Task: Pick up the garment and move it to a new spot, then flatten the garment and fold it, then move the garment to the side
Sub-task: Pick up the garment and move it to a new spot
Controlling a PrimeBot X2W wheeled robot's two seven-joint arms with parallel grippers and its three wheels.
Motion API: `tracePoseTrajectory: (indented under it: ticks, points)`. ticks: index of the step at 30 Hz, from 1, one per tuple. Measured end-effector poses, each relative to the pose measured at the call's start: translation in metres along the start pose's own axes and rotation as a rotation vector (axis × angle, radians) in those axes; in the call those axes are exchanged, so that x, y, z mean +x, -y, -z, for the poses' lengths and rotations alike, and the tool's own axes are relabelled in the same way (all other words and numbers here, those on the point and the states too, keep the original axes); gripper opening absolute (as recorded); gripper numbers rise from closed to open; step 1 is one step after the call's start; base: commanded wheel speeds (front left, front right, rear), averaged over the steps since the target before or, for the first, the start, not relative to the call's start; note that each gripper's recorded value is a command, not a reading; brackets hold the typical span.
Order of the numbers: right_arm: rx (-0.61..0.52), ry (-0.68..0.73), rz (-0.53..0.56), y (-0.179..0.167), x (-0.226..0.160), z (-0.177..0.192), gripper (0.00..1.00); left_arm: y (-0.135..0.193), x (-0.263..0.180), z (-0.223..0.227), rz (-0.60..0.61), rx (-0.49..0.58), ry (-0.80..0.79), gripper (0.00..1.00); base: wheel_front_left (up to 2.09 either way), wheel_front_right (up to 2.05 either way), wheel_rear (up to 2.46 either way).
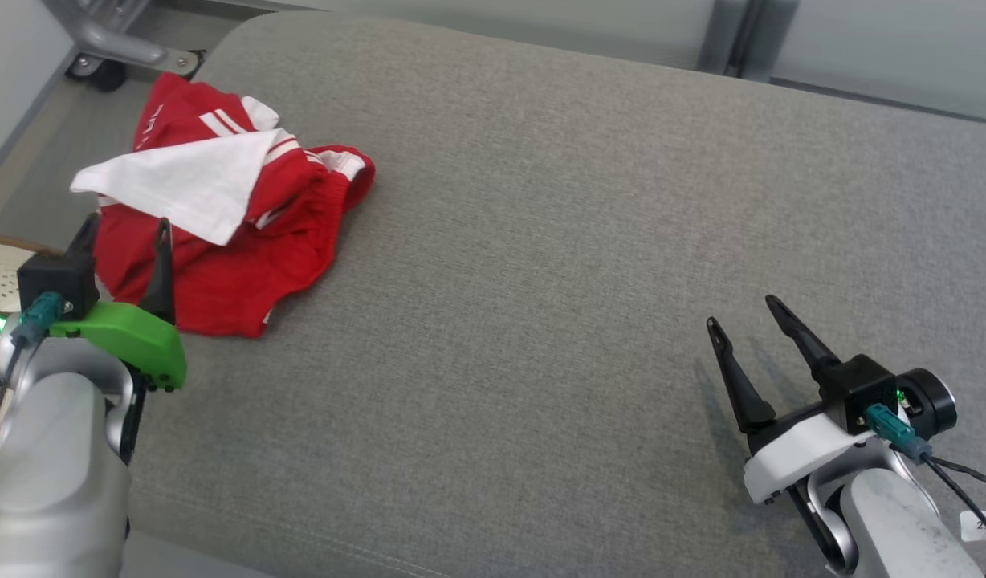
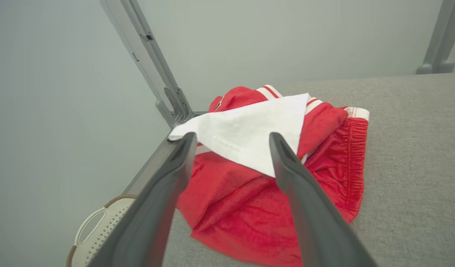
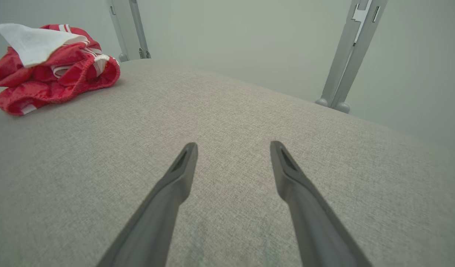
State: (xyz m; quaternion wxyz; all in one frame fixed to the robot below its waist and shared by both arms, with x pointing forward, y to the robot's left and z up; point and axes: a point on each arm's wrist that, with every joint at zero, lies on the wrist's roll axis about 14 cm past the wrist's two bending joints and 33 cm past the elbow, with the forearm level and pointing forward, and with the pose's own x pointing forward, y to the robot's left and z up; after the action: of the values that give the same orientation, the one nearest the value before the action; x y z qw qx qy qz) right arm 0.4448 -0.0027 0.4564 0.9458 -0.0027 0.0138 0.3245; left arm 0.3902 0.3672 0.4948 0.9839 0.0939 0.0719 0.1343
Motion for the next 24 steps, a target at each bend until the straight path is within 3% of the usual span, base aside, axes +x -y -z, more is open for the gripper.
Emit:
tracePoseTrajectory:
  ticks: [8, 20, 21, 22, 23, 24]
  points:
    - [0.020, -0.052, 0.097, 0.040, -0.010, 0.028, 1.00, -0.005, 0.051, 0.025, -0.022, 0.018, -0.136, 1.00, 0.00, 0.00, 0.00]
    - [0.046, -0.102, 0.176, 0.069, -0.017, 0.056, 1.00, 0.037, 0.082, 0.086, -0.025, -0.035, -0.332, 0.98, 0.00, 0.00, 0.00]
    - [0.047, -0.104, 0.181, 0.071, -0.018, 0.057, 1.00, 0.040, 0.082, 0.090, -0.024, -0.040, -0.350, 0.50, 0.00, 0.00, 0.00]
    - [0.048, -0.106, 0.185, 0.072, -0.018, 0.058, 1.00, 0.041, 0.083, 0.094, -0.025, -0.046, -0.363, 0.09, 0.00, 0.00, 0.00]
    - [0.049, -0.106, 0.190, 0.074, -0.019, 0.059, 1.00, 0.043, 0.083, 0.098, -0.026, -0.046, -0.380, 0.00, 0.00, 0.00, 0.00]
    - [0.050, -0.106, 0.196, 0.075, -0.020, 0.059, 1.00, 0.044, 0.082, 0.101, -0.024, -0.045, -0.394, 0.00, 0.00, 0.00, 0.00]
